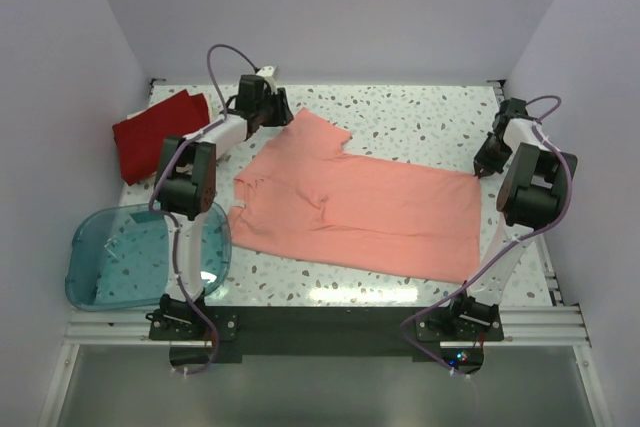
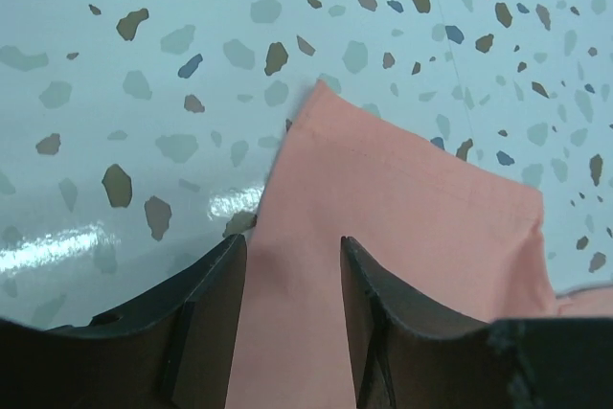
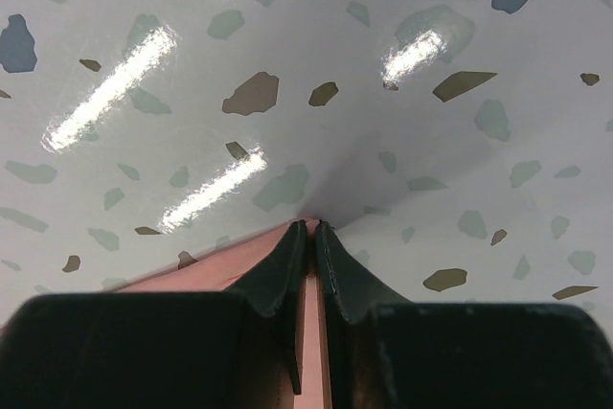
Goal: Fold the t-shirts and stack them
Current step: Fold the tshirt
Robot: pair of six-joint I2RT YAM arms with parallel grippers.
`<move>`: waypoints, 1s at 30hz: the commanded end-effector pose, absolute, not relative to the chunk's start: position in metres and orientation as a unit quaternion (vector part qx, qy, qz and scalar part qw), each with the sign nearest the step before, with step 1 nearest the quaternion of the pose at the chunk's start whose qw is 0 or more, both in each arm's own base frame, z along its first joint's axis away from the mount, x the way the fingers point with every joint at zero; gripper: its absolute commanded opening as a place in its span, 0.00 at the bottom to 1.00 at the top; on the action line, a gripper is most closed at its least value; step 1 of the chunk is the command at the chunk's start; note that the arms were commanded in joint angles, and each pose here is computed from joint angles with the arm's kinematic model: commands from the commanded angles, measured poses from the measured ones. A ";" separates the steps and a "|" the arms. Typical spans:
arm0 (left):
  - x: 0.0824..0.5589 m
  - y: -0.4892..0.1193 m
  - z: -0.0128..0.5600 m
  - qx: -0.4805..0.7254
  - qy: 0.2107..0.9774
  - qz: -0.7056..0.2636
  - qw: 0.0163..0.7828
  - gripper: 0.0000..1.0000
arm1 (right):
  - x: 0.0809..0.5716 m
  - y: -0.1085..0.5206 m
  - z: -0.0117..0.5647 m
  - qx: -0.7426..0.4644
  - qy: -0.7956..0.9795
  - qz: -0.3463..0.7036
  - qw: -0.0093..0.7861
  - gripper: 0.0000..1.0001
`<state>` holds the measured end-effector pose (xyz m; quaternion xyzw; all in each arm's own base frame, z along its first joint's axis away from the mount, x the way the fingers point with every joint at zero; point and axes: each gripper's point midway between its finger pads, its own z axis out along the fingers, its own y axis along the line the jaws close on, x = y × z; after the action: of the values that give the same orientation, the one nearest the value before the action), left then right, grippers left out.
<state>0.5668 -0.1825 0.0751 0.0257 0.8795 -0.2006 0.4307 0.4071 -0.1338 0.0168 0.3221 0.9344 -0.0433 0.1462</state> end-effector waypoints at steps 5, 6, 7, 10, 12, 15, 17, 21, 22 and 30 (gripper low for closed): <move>0.619 -0.197 0.084 0.090 0.839 -0.187 0.503 0.53 | 0.383 -0.136 0.003 0.320 0.940 -0.064 0.103 0.08; 0.623 -0.199 0.076 0.091 0.840 -0.184 0.502 0.54 | 0.384 -0.134 0.003 0.322 0.939 -0.059 0.104 0.08; 0.629 -0.200 0.080 0.091 0.836 -0.184 0.509 0.55 | 0.386 -0.133 0.003 0.324 0.939 -0.055 0.104 0.08; 0.639 -0.204 0.079 0.100 0.827 -0.185 0.521 0.57 | 0.389 -0.130 0.004 0.326 0.938 -0.044 0.106 0.08; 0.642 -0.209 0.069 0.107 0.827 -0.186 0.519 0.59 | 0.390 -0.129 0.005 0.327 0.938 -0.040 0.108 0.08; 0.653 -0.215 0.072 0.115 0.819 -0.190 0.529 0.61 | 0.392 -0.127 0.007 0.327 0.938 -0.034 0.108 0.08; 0.655 -0.220 0.067 0.122 0.817 -0.195 0.528 0.62 | 0.393 -0.127 0.008 0.325 0.939 -0.034 0.109 0.08; 0.655 -0.228 0.059 0.137 0.817 -0.199 0.524 0.62 | 0.392 -0.127 0.007 0.325 0.939 -0.033 0.106 0.08; 0.655 -0.229 0.059 0.139 0.817 -0.200 0.523 0.62 | 0.391 -0.126 0.006 0.325 0.939 -0.032 0.105 0.08; 0.655 -0.243 0.051 0.153 0.814 -0.217 0.518 0.60 | 0.388 -0.124 0.002 0.327 0.939 -0.029 0.099 0.07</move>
<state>0.6440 -0.2288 0.0337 0.1290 0.8380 -0.2033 0.4897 0.4067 -0.1306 0.0173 0.3230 0.9350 -0.0319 0.1428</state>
